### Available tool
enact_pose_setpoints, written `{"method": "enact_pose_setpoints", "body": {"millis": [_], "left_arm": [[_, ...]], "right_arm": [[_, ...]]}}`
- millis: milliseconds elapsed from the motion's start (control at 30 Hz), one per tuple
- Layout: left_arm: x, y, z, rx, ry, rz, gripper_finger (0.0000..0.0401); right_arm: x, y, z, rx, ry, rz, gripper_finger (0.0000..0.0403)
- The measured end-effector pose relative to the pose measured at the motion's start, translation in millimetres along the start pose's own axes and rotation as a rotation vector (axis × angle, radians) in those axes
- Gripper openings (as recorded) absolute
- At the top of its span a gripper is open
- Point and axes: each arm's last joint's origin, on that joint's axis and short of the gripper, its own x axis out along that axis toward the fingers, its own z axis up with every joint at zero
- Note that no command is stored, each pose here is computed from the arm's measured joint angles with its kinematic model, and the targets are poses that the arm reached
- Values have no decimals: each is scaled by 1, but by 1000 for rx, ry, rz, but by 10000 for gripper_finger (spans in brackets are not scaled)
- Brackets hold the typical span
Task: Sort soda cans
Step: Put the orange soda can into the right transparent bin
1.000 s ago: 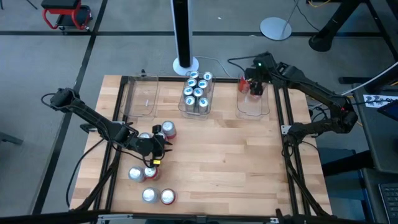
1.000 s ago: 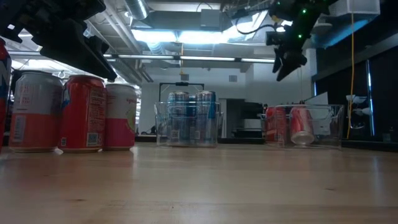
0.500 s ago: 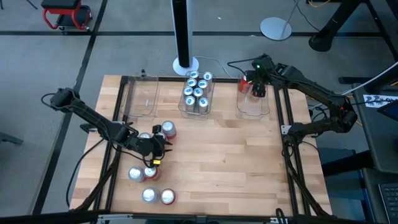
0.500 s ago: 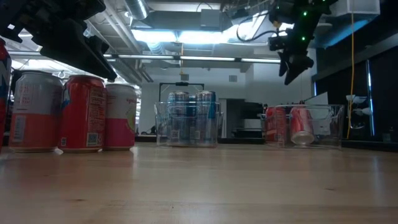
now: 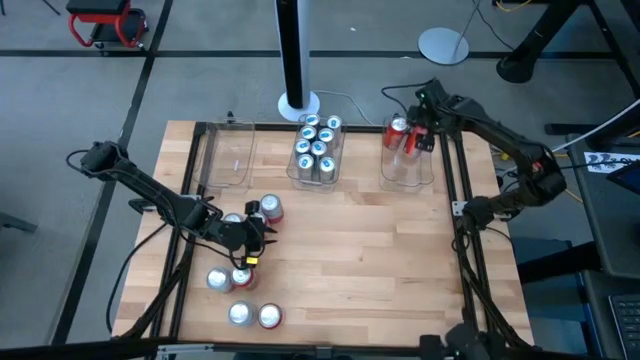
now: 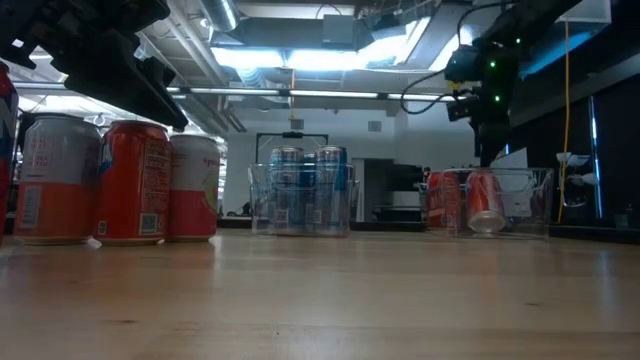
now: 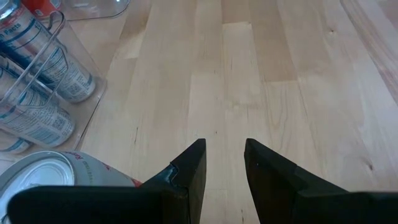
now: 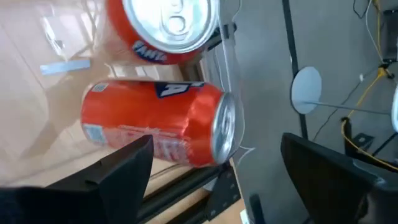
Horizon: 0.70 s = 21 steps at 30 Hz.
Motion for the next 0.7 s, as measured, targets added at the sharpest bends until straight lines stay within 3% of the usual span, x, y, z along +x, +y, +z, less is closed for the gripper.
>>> {"method": "enact_pose_setpoints", "body": {"millis": [700], "left_arm": [[0, 0, 0, 7, 0, 0, 102]], "right_arm": [[28, -6, 1, -45, -13, 83, 351]]}}
